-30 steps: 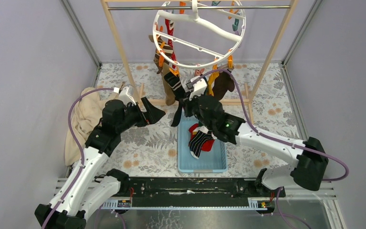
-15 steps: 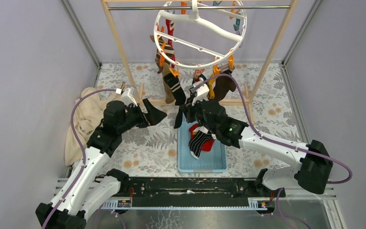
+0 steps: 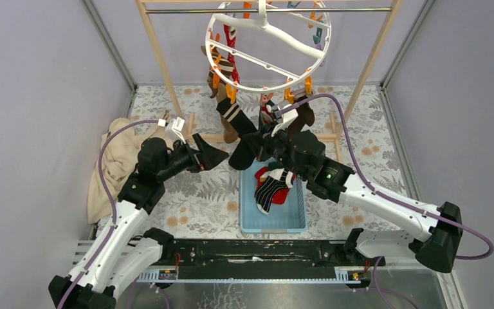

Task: Remove the socks clipped to the hanger
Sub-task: Remove the sock from the hanger.

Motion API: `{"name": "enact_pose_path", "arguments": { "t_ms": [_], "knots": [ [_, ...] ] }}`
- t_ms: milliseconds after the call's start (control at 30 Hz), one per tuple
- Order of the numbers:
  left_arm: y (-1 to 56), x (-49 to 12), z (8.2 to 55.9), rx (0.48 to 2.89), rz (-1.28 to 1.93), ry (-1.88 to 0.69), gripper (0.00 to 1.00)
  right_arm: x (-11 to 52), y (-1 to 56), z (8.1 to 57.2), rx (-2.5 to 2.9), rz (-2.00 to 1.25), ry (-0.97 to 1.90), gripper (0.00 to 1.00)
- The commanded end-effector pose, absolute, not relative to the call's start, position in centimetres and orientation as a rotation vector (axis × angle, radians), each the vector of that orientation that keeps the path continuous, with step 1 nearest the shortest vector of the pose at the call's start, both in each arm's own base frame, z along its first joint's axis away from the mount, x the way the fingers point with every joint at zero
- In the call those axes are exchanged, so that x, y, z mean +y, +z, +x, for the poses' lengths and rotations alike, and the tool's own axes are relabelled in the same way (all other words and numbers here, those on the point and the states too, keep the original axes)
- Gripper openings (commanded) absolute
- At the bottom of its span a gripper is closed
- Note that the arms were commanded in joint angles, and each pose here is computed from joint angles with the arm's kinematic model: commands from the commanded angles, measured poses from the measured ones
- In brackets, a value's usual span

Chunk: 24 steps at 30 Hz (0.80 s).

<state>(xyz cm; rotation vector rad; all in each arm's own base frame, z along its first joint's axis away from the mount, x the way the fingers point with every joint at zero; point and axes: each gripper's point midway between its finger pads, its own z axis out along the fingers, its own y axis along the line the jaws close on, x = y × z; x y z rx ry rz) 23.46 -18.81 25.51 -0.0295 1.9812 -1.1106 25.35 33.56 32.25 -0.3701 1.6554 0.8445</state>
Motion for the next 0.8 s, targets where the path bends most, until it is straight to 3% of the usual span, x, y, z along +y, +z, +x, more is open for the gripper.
{"name": "enact_pose_path", "arguments": {
  "t_ms": [0, 267, 567, 767],
  "knots": [
    [28.8, -19.4, 23.6, 1.861, 0.009, -1.174, 0.99, 33.5, 36.7, 24.7, 1.566, -0.344, 0.927, 0.0],
    [37.9, -17.4, 25.9, 1.736, -0.019, -1.002, 0.99, 33.6, 34.7, 25.0, 1.613, -0.341, 0.902, 0.0],
    [42.8, -18.8, 28.5, 1.628, 0.076, -1.011, 0.99, 33.4, 34.9, 24.8, 1.62, -0.345, 0.899, 0.0],
    [43.3, -19.7, 29.5, 1.595, 0.147, -1.005, 0.82, 33.3, 34.8, 24.7, 1.622, -0.347, 0.898, 0.0]
  ]
}}
